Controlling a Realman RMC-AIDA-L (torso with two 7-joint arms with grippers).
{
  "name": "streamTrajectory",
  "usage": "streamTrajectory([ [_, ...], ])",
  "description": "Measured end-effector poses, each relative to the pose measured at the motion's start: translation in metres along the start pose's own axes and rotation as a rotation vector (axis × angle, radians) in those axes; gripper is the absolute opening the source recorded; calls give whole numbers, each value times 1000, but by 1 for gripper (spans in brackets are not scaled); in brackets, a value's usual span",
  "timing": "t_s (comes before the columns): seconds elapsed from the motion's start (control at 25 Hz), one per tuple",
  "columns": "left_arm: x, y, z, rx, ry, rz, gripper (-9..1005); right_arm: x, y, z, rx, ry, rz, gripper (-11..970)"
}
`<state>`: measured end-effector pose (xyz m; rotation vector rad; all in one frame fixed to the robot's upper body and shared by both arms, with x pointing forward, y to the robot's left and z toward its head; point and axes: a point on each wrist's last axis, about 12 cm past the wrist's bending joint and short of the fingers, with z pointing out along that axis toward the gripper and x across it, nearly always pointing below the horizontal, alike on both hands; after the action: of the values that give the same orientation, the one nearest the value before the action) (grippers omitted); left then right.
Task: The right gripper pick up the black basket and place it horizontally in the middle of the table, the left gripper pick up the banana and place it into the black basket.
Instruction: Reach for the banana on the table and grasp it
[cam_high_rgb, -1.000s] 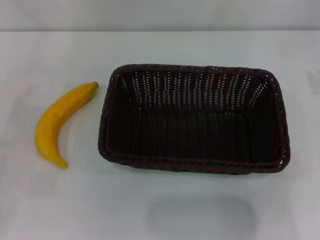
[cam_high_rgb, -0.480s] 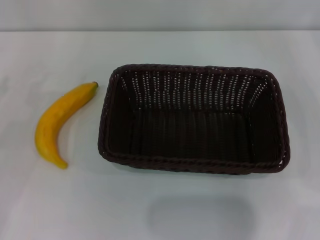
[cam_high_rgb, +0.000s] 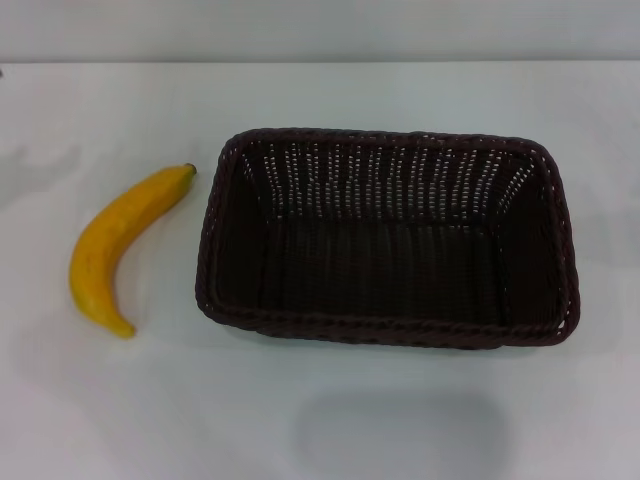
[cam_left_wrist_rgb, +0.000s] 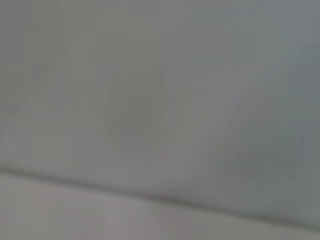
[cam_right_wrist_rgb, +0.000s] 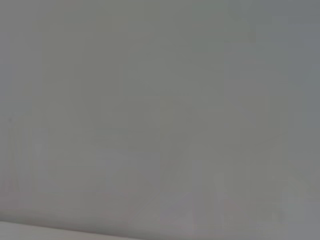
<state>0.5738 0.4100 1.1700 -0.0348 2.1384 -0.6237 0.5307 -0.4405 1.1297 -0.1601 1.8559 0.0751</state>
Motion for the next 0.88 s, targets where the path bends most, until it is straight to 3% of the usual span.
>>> streamTrajectory([
  [0.32,-29,-27,23,-33,213,11,861,19,-5,-5,25,-33,23,220],
  [0.64,-37,-39,24,-11,296,-24,862,37,-10,-17,28,-96,77,221],
  [0.88,-39,-46,24,6,358,-42,862,48,-5,-23,-5,-137,47,222],
])
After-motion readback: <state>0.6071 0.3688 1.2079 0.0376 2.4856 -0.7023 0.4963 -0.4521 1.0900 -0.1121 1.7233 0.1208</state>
